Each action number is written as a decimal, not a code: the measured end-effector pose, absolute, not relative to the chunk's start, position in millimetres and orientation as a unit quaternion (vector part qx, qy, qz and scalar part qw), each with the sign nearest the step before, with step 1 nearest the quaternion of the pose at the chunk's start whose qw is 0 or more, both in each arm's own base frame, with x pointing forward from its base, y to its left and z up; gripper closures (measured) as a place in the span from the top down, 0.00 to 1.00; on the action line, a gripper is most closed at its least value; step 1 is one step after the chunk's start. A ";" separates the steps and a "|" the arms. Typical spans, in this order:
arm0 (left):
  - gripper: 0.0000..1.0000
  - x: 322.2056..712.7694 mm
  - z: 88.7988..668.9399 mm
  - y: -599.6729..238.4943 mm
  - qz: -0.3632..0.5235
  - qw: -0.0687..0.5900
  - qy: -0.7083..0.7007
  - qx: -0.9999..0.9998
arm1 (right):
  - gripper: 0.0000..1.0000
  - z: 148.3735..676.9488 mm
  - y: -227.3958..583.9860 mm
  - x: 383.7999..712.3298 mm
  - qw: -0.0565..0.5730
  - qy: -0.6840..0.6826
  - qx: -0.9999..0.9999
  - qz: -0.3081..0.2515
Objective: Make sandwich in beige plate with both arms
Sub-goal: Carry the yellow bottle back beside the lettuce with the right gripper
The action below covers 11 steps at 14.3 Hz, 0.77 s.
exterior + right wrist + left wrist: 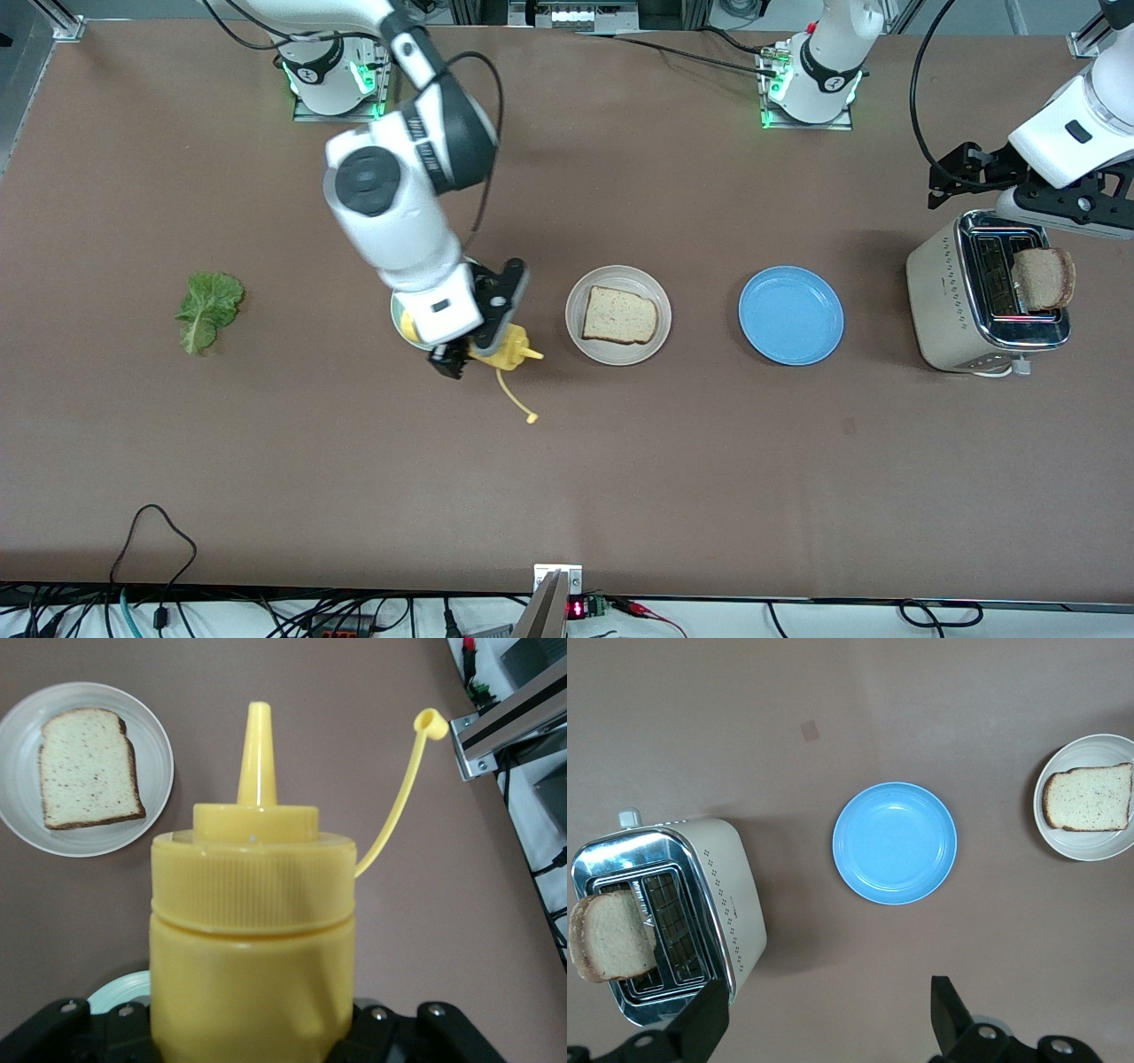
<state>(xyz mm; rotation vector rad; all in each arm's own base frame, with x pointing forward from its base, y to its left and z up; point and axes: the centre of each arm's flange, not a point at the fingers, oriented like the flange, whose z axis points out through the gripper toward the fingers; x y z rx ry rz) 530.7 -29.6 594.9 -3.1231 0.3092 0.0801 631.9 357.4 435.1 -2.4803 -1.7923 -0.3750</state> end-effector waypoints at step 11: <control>1.00 530.8 595.1 -29.6 0.025 0.001 0.098 -0.995 | 0.43 451.1 138.4 626.5 0.269 -0.592 -0.728 -0.217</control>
